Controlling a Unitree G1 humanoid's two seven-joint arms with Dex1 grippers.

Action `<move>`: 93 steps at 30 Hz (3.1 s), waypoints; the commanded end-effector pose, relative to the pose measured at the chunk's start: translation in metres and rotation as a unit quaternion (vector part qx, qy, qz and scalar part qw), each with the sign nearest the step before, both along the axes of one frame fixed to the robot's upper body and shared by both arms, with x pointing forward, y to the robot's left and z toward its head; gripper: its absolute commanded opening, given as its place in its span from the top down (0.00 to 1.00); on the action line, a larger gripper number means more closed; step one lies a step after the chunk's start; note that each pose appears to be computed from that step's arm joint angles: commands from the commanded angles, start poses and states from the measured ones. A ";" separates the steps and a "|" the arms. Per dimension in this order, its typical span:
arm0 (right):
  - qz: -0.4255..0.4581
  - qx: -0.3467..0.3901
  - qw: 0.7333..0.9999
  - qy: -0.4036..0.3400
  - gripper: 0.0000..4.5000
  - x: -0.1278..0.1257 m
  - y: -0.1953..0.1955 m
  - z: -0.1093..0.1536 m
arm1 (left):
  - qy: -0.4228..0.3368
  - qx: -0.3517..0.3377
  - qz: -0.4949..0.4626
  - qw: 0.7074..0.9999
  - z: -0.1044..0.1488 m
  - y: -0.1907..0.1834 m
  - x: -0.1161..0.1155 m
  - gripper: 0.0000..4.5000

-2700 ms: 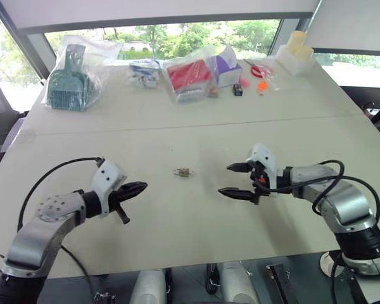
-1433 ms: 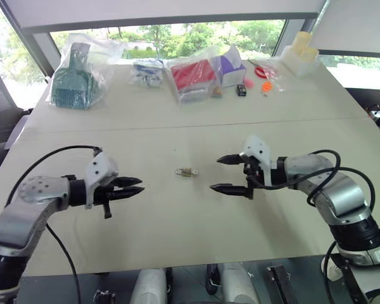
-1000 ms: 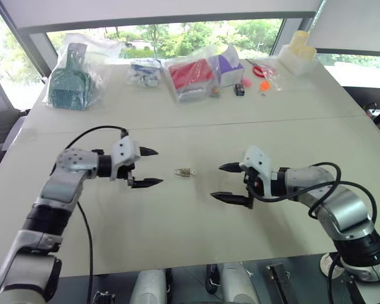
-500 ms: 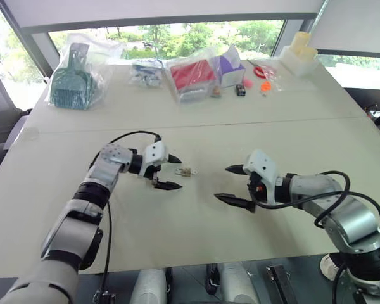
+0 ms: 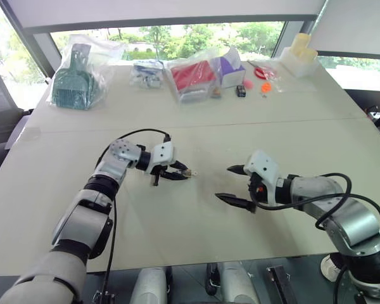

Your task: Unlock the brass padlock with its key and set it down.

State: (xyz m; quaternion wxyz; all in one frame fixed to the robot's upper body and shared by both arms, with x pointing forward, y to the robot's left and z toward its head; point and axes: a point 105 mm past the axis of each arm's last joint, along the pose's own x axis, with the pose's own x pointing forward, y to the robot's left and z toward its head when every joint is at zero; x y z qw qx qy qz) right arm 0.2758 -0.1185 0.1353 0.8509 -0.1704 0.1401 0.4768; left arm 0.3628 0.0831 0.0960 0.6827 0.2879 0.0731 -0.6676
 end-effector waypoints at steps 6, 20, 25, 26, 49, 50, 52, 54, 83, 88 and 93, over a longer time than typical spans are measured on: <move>0.008 -0.008 0.996 -0.092 0.00 0.019 0.016 0.018 | 0.013 0.001 0.029 0.999 0.011 0.022 0.002 0.83; 0.124 -0.103 0.909 -0.384 0.00 0.045 0.075 0.034 | 0.020 -0.076 0.048 0.996 0.080 0.037 -0.007 0.83; 0.147 -0.133 0.881 -0.429 0.00 0.055 0.086 0.034 | 0.020 -0.085 0.050 0.995 0.086 0.036 -0.013 0.83; 0.150 -0.136 0.878 -0.434 0.00 0.056 0.086 0.033 | 0.018 -0.084 0.051 0.995 0.086 0.036 -0.014 0.83; 0.175 -0.127 0.879 -0.426 0.99 0.056 0.094 0.032 | -0.022 -0.066 0.045 0.997 0.080 0.032 -0.017 0.83; 0.179 -0.128 0.881 -0.419 0.99 0.056 0.094 0.031 | -0.029 -0.067 0.046 0.996 0.080 0.031 -0.016 0.83; 0.183 -0.129 0.883 -0.412 0.99 0.056 0.095 0.030 | -0.037 -0.068 0.048 0.996 0.080 0.030 -0.014 0.83; 0.189 -0.129 0.887 -0.401 0.99 0.055 0.095 0.028 | -0.053 -0.070 0.049 0.995 0.082 0.028 -0.013 0.83; 0.231 -0.180 0.777 -0.557 0.46 0.062 0.103 0.024 | 0.002 -0.054 0.055 0.997 0.066 0.046 -0.027 0.83; 0.240 -0.172 0.770 -0.566 0.11 0.057 0.105 0.025 | 0.003 -0.058 0.052 0.997 0.069 0.042 -0.023 0.83; 0.242 -0.168 0.766 -0.571 0.11 0.055 0.108 0.025 | 0.002 -0.063 0.047 0.997 0.071 0.036 -0.022 0.83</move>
